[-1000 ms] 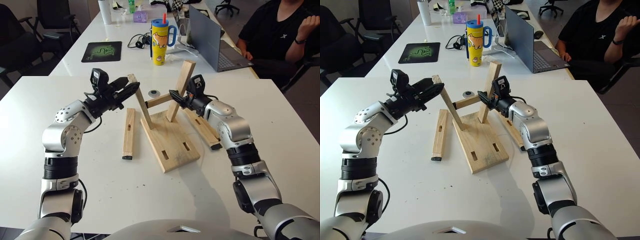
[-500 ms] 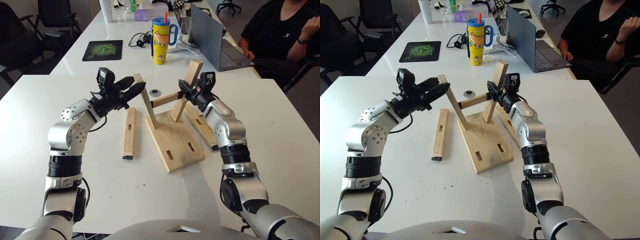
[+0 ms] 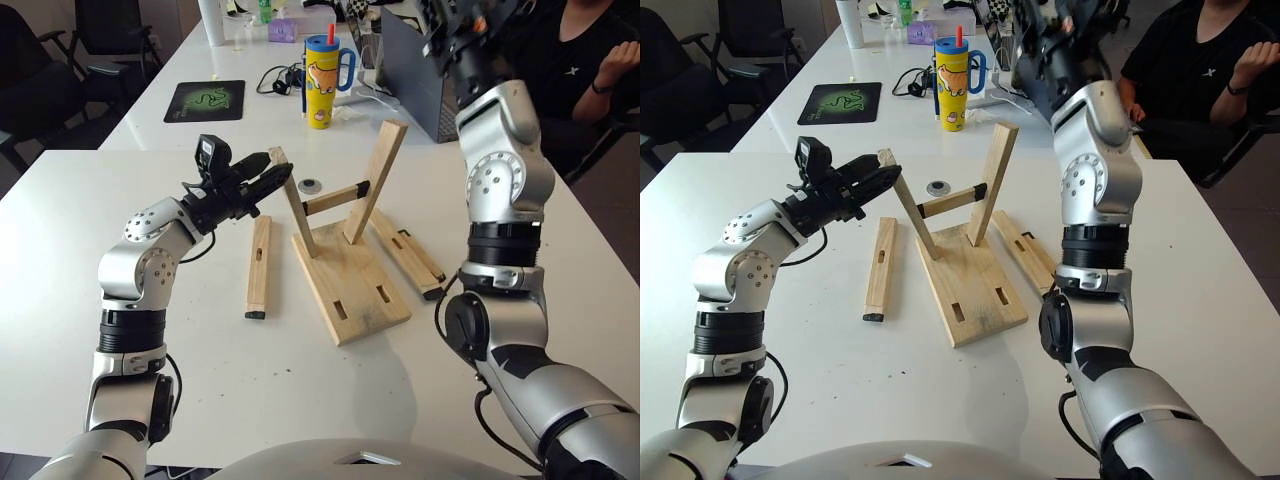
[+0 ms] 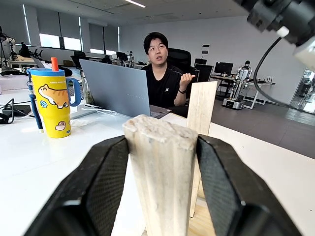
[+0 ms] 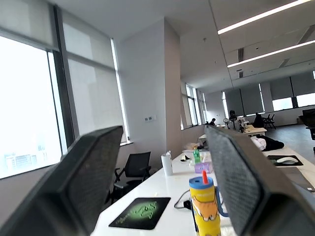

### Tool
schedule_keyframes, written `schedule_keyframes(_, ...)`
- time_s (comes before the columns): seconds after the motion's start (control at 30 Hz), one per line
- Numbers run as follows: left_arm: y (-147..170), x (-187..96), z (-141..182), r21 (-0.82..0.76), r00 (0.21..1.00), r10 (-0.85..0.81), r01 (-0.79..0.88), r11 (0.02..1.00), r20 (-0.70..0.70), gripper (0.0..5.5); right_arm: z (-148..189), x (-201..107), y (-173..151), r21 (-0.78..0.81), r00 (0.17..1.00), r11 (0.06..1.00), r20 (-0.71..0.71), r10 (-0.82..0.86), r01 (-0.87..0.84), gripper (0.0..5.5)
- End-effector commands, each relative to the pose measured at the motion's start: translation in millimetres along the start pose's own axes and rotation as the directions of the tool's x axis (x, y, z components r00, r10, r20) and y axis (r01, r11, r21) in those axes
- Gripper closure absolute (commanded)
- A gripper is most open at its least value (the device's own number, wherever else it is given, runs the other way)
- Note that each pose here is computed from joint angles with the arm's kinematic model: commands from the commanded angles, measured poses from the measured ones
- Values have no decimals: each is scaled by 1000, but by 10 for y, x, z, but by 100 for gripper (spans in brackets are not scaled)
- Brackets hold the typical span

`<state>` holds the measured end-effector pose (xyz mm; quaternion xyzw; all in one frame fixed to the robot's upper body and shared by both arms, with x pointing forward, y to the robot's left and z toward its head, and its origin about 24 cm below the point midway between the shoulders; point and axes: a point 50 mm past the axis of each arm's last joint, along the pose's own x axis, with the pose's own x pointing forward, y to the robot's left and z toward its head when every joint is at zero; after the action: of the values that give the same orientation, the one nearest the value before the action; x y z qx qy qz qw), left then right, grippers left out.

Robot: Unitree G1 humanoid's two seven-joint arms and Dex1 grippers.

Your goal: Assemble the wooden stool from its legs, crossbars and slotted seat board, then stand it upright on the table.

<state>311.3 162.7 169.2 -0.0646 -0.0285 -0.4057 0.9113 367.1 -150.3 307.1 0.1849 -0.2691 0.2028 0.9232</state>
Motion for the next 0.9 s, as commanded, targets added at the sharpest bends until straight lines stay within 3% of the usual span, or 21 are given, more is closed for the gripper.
schedule_keyframes(0.03,-2,25,58,24,1000,-4,4,1000,9,333,-547,-80,-117,94,959,995,-282,1,26,239)
schedule_keyframes(0.17,-16,19,44,22,1000,-3,3,1000,11,333,-1434,-694,-103,120,718,991,-695,40,60,239)
schedule_keyframes(0.27,-34,6,22,18,1000,-3,3,1000,7,333,-1652,-990,-28,152,626,985,-777,66,85,239)
schedule_keyframes(0.63,-37,27,20,11,1000,-6,6,1000,13,333,-1418,-863,64,158,735,986,-674,67,55,239)
schedule_keyframes(0.77,-5,28,71,11,999,16,-17,1000,46,333,-1228,-711,53,180,819,982,-572,56,59,239)
schedule_keyframes(0.9,17,16,119,-12,995,52,-51,999,88,333,-901,-523,-64,207,931,971,-362,-39,121,239)
